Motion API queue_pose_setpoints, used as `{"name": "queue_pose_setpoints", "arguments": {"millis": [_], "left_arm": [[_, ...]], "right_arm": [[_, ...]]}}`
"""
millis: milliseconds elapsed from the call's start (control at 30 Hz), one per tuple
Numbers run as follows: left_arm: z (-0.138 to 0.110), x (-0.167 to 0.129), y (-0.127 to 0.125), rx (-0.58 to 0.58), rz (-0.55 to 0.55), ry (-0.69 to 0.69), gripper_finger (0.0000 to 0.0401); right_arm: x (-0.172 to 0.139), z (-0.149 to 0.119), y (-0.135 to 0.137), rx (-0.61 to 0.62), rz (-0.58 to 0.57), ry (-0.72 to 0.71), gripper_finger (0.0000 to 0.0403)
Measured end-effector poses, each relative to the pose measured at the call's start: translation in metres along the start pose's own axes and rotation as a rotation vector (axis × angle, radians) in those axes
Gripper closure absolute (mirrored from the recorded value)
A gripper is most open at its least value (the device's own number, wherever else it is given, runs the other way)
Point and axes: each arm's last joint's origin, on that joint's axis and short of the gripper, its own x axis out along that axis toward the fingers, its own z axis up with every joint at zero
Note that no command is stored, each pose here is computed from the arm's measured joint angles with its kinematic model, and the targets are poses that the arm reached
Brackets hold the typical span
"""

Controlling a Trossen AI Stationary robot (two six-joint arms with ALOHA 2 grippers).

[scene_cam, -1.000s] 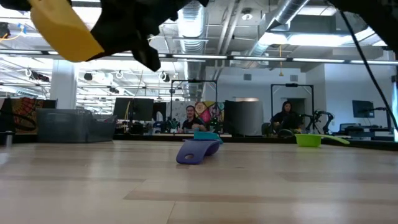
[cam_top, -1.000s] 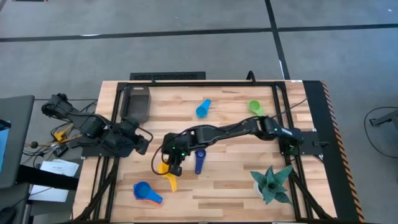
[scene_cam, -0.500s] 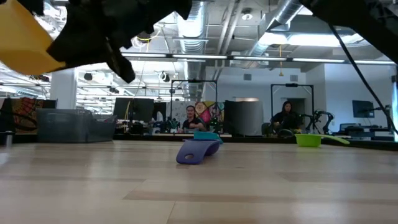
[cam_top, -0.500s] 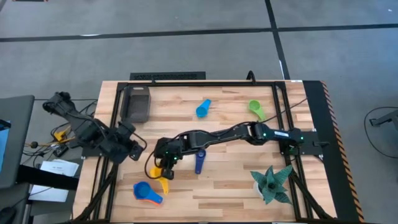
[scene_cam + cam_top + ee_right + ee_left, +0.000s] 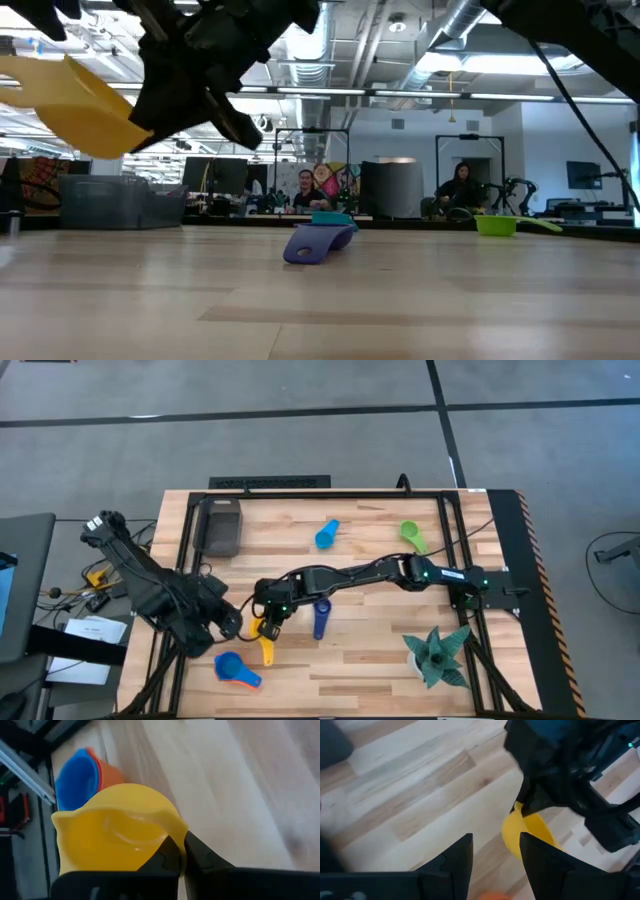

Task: Nest measuring cups in basket
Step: Stack the yellow measuring cup on top of the blue measuring cup

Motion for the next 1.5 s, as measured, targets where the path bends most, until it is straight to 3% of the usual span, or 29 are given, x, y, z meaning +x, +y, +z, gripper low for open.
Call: {"name": "queue_pose_setpoints", "arguments": {"millis": [300, 433, 600, 733, 867, 1100, 1333, 1500], "left_arm": [[-0.018, 0.026, -0.028, 0.086, -0.045, 0.033, 0.025], [-0.024, 0.023, -0.033, 0.061, -0.105, 0.092, 0.025], [-0.033, 0.015, -0.037, -0.018, -0.171, 0.041, 0.025], [-0.041, 0.016, -0.036, -0.074, -0.151, 0.028, 0.025], [-0.042, 0.018, -0.036, -0.13, -0.155, -0.096, 0.025], [-0.036, 0.029, -0.038, -0.168, -0.122, -0.137, 0.0251], [-0.03, 0.032, -0.04, -0.2, -0.121, -0.148, 0.0308], [-0.03, 0.032, -0.041, -0.225, -0.133, -0.141, 0.0343]], "right_arm": [[0.0, -0.003, 0.005, 0.118, 0.125, 0.09, 0.0367], [-0.001, -0.001, 0.003, 0.126, 0.118, 0.088, 0.037], [-0.016, 0.011, -0.002, 0.143, 0.061, 0.007, 0.0381], [-0.035, 0.023, -0.005, 0.15, 0.032, -0.064, 0.0375], [-0.057, 0.033, -0.004, 0.121, 0.043, -0.112, 0.037], [-0.059, 0.033, -0.004, 0.102, 0.034, -0.11, 0.0382], [-0.059, 0.033, -0.003, 0.108, 0.037, -0.112, 0.0365], [-0.06, 0.035, -0.002, 0.104, 0.047, -0.127, 0.0374]]}}
